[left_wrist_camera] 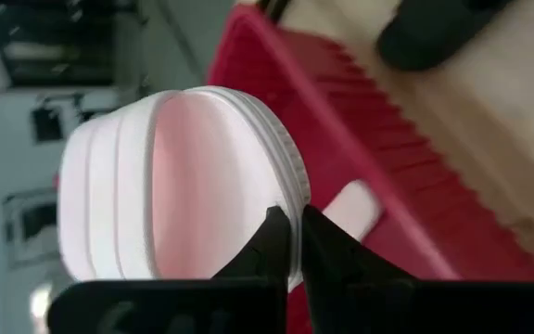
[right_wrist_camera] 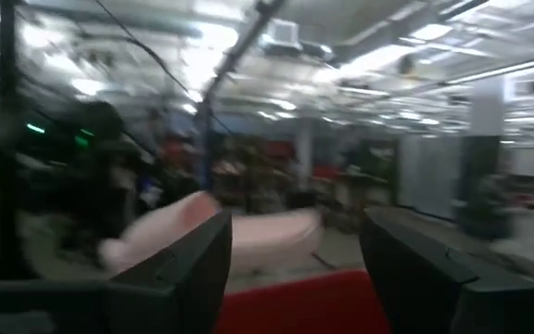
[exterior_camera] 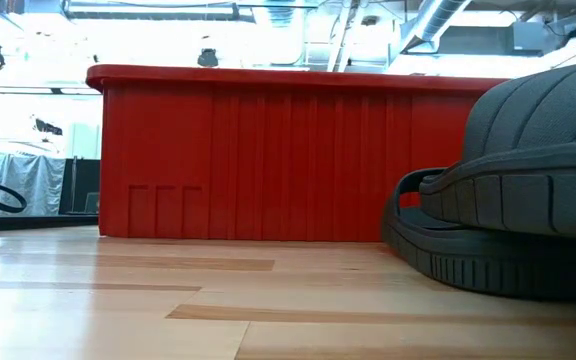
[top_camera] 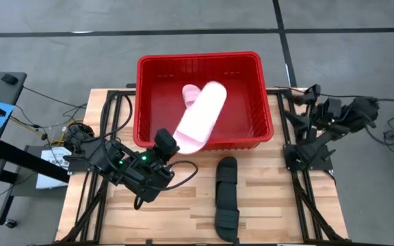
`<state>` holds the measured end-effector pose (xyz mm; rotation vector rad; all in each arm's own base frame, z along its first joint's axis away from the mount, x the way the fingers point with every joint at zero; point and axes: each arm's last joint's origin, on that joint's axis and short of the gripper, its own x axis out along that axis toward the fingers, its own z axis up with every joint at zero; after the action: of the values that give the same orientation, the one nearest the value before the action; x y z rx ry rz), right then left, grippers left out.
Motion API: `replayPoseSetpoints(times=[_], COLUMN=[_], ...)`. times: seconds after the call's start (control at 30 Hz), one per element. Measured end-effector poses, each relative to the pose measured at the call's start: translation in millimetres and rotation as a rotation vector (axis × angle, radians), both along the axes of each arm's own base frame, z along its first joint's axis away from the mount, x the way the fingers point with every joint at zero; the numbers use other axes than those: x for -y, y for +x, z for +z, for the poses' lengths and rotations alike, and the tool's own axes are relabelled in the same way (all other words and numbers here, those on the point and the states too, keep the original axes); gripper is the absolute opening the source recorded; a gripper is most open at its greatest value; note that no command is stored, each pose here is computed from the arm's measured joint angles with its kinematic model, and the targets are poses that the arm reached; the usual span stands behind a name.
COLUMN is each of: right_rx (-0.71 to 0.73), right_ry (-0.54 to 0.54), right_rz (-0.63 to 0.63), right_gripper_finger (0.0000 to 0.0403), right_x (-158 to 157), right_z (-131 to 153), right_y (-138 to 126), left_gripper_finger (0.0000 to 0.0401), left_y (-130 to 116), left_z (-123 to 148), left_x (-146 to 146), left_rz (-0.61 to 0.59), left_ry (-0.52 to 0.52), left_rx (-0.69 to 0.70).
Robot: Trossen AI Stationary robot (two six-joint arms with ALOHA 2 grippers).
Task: Pick and place slides into bin
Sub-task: Put the pink slipper in the red bin
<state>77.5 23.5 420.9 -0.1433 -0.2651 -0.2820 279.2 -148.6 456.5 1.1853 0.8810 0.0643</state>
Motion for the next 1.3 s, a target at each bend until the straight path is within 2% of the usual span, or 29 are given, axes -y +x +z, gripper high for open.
replayPoseSetpoints(times=[0.17, 0.33, 0.5, 0.63, 0.8, 1.03, 1.3], right_rx=[-0.154, -0.306, -0.470, -0.602, -0.678, -0.729, -0.806], right_ry=[-0.065, -0.149, -0.335, -0.465, -0.496, -0.516, -0.763], right_rz=[-0.126, -0.272, -0.419, -0.603, -0.740, -0.788, -0.651], right_gripper_finger=[0.0226, 0.0226, 0.0226, 0.0226, 0.0226, 0.0226, 0.0205], right_x=[1.1, -5.0, -13.9, -18.2, -18.7, -20.1, -36.5], right_z=[23.8, 38.4, 43.2, 45.2, 43.2, 34.7, 26.1], right_y=[2.9, 17.4, 35.2, 53.7, 78.4, 100.2, 130.8], left_gripper_finger=[0.0000, 0.0000, 0.0000, 0.0000, 0.0000, 0.0000, 0.0000], left_y=[-0.3, -0.4, -0.4, -0.6, -1.0, -5.8, -13.7], left_z=[-2.4, -3.1, -3.1, -2.9, -2.8, -2.5, -2.6], left_x=[3.0, 3.9, 3.8, 4.2, 4.7, 12.9, 25.8], left_rz=[-0.104, -0.161, -0.179, -0.182, -0.181, -0.202, -0.232], left_ry=[-0.044, -0.031, -0.010, 0.002, 0.006, 0.023, 0.006], left_rx=[-0.088, -0.130, -0.142, -0.142, -0.140, -0.132, -0.120])
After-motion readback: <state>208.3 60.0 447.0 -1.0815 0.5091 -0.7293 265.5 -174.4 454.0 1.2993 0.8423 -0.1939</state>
